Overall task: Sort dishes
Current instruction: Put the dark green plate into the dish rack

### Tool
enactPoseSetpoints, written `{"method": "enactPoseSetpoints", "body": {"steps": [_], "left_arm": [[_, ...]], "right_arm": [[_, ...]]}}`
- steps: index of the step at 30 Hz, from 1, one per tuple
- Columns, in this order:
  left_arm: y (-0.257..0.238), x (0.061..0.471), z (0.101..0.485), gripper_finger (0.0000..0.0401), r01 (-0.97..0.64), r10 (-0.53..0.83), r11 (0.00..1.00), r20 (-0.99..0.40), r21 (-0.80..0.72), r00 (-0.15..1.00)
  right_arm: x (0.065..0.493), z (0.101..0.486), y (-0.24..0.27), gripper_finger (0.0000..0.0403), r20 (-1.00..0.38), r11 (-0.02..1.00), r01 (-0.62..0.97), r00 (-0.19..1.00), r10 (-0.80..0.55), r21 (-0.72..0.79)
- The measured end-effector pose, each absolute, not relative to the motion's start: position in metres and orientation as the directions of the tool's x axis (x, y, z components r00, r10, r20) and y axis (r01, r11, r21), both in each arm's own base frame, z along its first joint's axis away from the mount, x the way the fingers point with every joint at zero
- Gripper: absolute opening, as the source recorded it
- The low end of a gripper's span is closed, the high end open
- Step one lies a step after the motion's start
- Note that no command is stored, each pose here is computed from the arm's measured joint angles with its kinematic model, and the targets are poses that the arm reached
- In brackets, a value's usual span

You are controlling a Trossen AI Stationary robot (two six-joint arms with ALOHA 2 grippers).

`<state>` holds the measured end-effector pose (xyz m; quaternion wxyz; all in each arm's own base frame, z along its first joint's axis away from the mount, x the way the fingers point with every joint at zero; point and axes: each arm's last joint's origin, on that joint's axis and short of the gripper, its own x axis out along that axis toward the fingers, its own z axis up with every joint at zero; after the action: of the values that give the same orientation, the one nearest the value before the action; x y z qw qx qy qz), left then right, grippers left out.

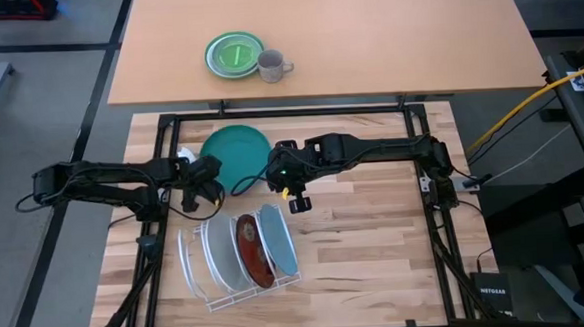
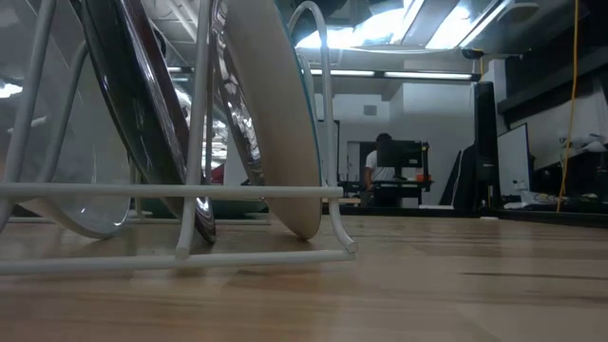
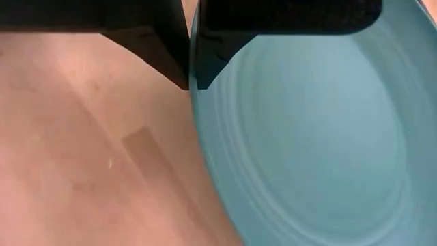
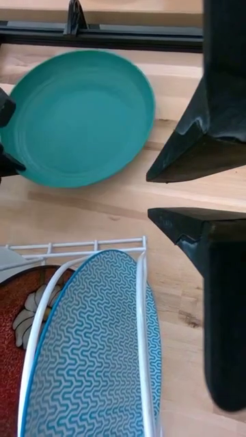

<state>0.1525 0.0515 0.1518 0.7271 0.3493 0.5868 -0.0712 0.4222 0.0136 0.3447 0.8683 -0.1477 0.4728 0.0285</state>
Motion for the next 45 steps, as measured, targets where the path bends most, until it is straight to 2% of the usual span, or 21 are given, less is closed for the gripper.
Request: {"method": "enactPoseSetpoints", "body": {"steps": [6,16,20,25,30,35,40,45], "left_arm": [[0.054,0.162,0.175,0.0003,0.436,0.322,0.769,-0.873,0.467,0.366],[0.053,0.158,0.251,0.0002,0.387,0.346,0.763,-0.833,0.517,0.431],[0.05,0.147,0.28,0.0001,0.357,0.348,0.779,-0.829,0.516,0.438],[0.044,0.133,0.31,0.0001,0.336,0.332,0.808,-0.844,0.485,0.42],[0.034,0.121,0.332,0.0,0.358,0.256,0.838,-0.876,0.412,0.408],[0.024,0.114,0.349,0.0,0.365,0.149,0.871,-0.884,0.33,0.443],[0.015,0.113,0.358,0.0,0.39,0.062,0.879,-0.877,0.274,0.476],[0.007,0.114,0.357,0.0,0.453,-0.009,0.863,-0.89,0.223,0.456]], "right_arm": [[0.422,0.345,0.014,0.0074,-0.83,0.955,-0.19,0.55,-0.089,-0.229],[0.422,0.344,0.017,0.0074,-0.833,0.955,-0.211,0.549,-0.063,-0.211],[0.422,0.345,0.025,0.0074,-0.828,0.931,-0.249,0.553,-0.089,-0.266],[0.423,0.346,0.043,0.0074,-0.806,0.854,-0.364,0.583,-0.102,-0.372],[0.428,0.354,0.064,0.0074,-0.723,0.786,-0.362,0.675,-0.15,-0.501],[0.435,0.364,0.073,0.0074,-0.596,0.761,-0.218,0.759,-0.262,-0.612],[0.44,0.37,0.067,0.0074,-0.533,0.761,-0.143,0.793,-0.294,-0.633],[0.443,0.373,0.063,0.0074,-0.508,0.73,-0.16,0.813,-0.285,-0.665]]}}
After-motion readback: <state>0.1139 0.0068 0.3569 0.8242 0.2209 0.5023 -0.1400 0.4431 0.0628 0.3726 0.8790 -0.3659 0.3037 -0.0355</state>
